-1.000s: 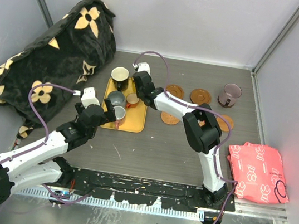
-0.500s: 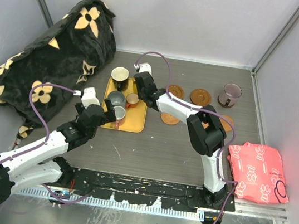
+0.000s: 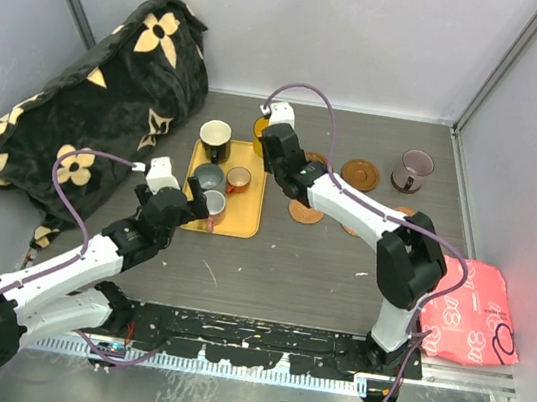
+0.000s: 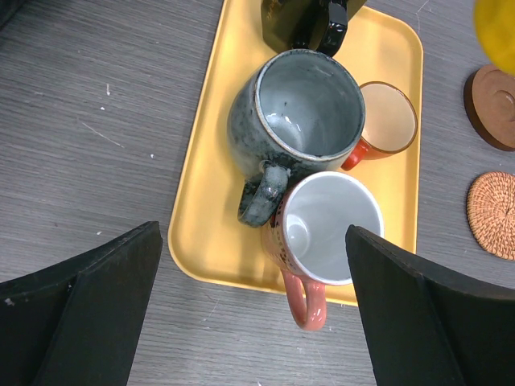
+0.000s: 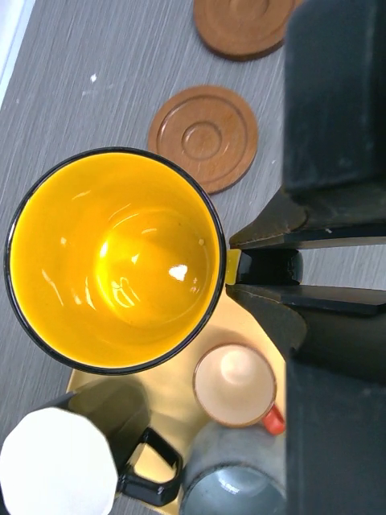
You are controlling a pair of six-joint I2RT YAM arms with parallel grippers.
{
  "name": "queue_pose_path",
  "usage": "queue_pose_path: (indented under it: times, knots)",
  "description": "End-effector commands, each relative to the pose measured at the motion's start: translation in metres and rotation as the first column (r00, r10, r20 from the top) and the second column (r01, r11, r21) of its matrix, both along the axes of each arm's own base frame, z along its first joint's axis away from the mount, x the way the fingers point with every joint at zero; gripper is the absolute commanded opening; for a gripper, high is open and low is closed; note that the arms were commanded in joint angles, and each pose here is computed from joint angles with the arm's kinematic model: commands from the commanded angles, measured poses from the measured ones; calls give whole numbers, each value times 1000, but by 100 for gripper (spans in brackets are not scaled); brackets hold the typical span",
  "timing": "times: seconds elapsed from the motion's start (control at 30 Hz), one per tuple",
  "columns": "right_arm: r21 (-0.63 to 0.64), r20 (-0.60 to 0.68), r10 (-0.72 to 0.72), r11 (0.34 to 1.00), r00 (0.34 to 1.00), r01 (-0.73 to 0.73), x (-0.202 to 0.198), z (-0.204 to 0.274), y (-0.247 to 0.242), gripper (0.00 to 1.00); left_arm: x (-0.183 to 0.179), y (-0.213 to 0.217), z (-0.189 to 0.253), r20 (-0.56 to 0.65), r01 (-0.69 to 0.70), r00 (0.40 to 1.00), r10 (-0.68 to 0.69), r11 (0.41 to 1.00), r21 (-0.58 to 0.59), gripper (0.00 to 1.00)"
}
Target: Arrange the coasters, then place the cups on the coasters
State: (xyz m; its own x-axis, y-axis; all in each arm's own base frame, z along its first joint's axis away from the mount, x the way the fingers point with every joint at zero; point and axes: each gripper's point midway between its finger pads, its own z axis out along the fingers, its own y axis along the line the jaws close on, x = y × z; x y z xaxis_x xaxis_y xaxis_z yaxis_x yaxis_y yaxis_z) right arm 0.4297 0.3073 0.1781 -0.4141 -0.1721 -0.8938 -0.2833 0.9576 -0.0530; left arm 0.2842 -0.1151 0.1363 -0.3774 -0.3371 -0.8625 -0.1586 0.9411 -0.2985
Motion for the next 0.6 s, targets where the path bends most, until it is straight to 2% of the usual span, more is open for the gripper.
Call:
queue_pose_path:
  times: [0.0, 0.17, 0.57]
  knots:
    - [77, 174, -84, 994, 981, 72, 2, 68, -27, 1, 8, -3, 16, 58, -14, 998, 17, 999, -49, 98]
    - [53, 164, -141, 989, 976, 134, -5, 57, -65, 0, 8, -3, 16, 56, -12, 998, 15, 999, -49, 98]
    - [127, 112, -325, 942, 939, 310, -5, 31, -180, 1, 8, -5, 14, 51, -7, 999, 10, 999, -52, 98]
